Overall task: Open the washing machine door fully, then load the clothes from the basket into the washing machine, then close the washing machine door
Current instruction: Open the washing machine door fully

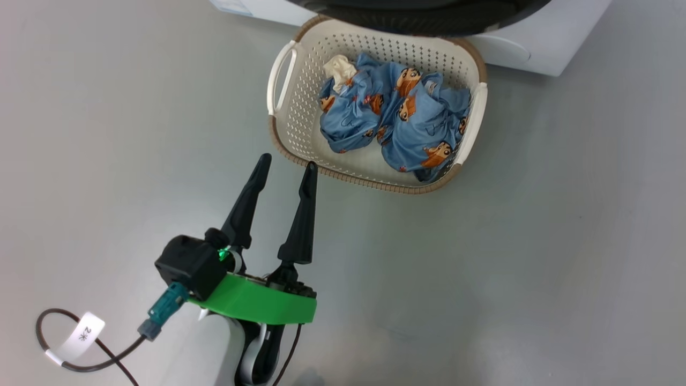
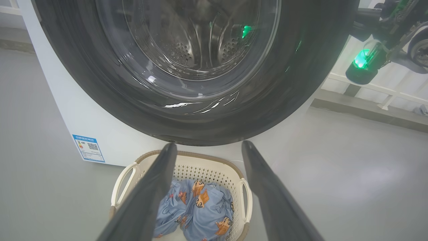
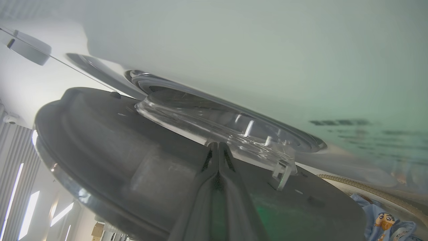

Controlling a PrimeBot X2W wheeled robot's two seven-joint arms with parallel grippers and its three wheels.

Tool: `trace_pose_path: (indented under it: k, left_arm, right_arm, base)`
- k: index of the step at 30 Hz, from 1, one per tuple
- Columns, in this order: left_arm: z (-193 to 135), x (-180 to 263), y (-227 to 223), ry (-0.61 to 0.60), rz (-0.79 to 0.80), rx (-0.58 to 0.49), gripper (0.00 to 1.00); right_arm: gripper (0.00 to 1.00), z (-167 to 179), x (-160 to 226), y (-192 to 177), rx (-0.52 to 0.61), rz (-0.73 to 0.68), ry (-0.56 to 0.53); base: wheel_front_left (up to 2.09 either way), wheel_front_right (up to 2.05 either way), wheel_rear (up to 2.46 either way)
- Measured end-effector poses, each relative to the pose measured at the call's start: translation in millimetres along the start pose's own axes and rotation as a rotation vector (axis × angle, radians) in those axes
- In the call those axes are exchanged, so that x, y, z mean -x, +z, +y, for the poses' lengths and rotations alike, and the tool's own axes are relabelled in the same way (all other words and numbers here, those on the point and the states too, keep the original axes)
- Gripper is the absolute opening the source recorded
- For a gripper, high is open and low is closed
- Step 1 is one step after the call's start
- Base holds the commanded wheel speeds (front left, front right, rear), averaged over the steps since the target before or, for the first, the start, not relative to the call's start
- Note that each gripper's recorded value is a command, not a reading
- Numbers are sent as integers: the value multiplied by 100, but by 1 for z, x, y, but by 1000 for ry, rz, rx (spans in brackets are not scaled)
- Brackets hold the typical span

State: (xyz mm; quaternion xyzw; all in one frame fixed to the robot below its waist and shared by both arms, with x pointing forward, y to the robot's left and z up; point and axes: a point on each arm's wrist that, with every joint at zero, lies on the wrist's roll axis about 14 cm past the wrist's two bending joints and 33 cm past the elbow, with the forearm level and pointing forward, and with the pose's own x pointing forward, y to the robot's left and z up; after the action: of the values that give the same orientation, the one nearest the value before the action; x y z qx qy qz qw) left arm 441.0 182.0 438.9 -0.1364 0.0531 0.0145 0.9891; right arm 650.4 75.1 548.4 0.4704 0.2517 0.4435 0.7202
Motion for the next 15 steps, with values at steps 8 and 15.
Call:
trace_pose_path:
  k: [8, 15]
  left_arm:
    - [-4, 4, 13, -11, -33, -10, 100]
    - [-7, 15, 18, -17, -45, -9, 100]
  right_arm:
    - [0, 13, 9, -25, 9, 62, -10]
    - [0, 28, 18, -46, 16, 112, -14]
  base:
    - [0, 0, 0]
    - [0, 0, 0]
